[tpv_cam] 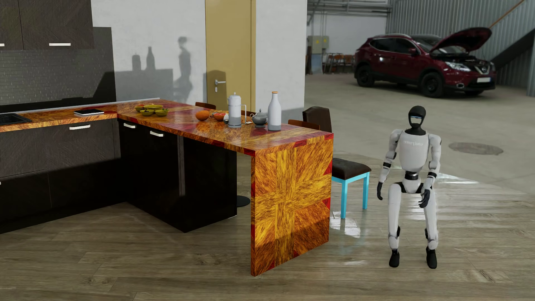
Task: Circle the counter
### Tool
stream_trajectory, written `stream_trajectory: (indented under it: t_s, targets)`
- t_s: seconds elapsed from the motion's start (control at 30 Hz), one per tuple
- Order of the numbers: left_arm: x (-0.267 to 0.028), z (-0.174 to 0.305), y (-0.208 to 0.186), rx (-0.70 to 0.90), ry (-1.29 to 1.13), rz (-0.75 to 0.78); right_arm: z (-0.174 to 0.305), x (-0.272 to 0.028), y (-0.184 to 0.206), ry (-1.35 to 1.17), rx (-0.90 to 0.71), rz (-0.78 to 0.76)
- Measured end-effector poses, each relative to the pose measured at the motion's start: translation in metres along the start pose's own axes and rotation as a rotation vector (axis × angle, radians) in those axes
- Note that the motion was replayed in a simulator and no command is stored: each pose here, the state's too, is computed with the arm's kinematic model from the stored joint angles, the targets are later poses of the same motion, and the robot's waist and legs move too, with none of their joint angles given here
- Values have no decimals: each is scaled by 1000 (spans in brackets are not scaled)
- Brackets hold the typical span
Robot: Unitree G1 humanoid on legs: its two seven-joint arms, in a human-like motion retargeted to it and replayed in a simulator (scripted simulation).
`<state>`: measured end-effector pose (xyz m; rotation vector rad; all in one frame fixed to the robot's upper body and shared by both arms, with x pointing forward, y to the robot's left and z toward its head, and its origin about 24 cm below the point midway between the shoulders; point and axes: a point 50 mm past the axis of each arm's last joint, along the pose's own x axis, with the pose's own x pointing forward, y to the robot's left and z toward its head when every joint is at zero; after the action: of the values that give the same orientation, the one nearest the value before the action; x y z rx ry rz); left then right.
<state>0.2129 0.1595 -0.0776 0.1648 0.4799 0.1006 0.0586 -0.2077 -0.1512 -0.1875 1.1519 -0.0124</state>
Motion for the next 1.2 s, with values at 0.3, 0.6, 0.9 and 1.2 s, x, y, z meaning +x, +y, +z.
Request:
stream_trajectory:
  t_s: [0.3, 0.6, 0.9, 1.2]
  targets:
    - [-9, -21, 39, 72, 85, 27, 35, -1, -14, -124, 131, -45]
    - [-67, -102, 67, 136, 425, 35, 116, 5, 7, -364, 47, -73]
    - [-24, -47, 18, 109, 138, -87, 24, 1, -1, -27, 94, -84]
    - [-4, -12, 1, 4, 33, -68, -6, -1, -9, 22, 41, -7]
